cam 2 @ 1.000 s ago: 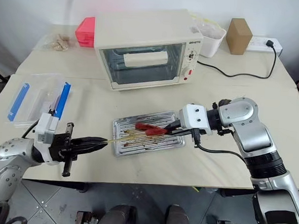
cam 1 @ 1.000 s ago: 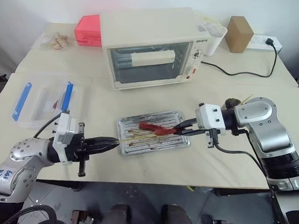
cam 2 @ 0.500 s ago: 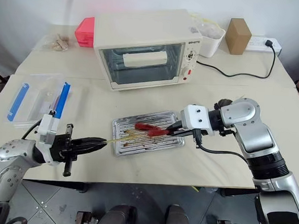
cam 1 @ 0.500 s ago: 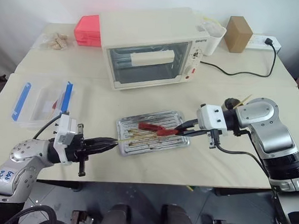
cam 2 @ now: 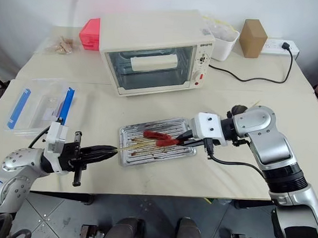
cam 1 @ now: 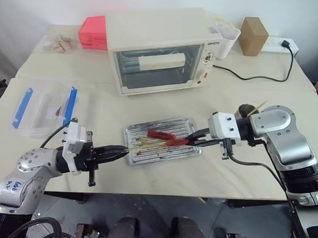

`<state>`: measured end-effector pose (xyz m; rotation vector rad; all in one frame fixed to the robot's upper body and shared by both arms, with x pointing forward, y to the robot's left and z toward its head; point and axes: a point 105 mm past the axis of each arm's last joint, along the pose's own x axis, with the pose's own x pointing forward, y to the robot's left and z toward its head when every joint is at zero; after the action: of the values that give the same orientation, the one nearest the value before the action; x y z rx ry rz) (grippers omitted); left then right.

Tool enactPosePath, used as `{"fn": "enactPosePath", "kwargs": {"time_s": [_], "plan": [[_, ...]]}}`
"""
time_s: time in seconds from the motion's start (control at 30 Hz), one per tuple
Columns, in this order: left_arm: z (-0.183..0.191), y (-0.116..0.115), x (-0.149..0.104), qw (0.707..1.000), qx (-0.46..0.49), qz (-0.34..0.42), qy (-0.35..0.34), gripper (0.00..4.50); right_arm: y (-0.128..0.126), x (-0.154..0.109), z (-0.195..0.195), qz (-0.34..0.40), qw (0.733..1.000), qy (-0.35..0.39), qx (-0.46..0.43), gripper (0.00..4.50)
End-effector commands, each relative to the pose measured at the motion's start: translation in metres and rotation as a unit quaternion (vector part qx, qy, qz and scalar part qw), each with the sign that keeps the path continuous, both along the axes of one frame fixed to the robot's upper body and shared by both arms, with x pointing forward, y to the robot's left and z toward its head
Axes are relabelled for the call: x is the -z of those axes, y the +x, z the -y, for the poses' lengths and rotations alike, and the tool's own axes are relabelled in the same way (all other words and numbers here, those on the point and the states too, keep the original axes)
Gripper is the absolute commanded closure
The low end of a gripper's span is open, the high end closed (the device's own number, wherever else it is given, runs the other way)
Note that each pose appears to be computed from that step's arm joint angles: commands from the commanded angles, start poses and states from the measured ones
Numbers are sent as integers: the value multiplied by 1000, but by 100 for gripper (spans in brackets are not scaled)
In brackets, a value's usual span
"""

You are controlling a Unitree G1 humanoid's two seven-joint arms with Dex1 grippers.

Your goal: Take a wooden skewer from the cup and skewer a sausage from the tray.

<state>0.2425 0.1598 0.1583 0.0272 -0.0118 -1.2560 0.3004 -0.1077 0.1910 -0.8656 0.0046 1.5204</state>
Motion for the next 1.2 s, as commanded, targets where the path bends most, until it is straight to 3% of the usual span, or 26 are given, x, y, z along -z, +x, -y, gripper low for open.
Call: {"fn": "enactPosePath", "kwargs": {"time_s": [0.03,0.83,1.2], "plan": [[1,-1,-3,1000,5,11,1,450,-5,-11,-2,21,1000,14,-10,432],[1,-3,1,1000,-1,-2,4,450,0,-8,11,16,1000,2,11,432],[6,-2,0,1000,2,-2,-1,450,-4,-10,0,16,1000,8,-5,432]]}}
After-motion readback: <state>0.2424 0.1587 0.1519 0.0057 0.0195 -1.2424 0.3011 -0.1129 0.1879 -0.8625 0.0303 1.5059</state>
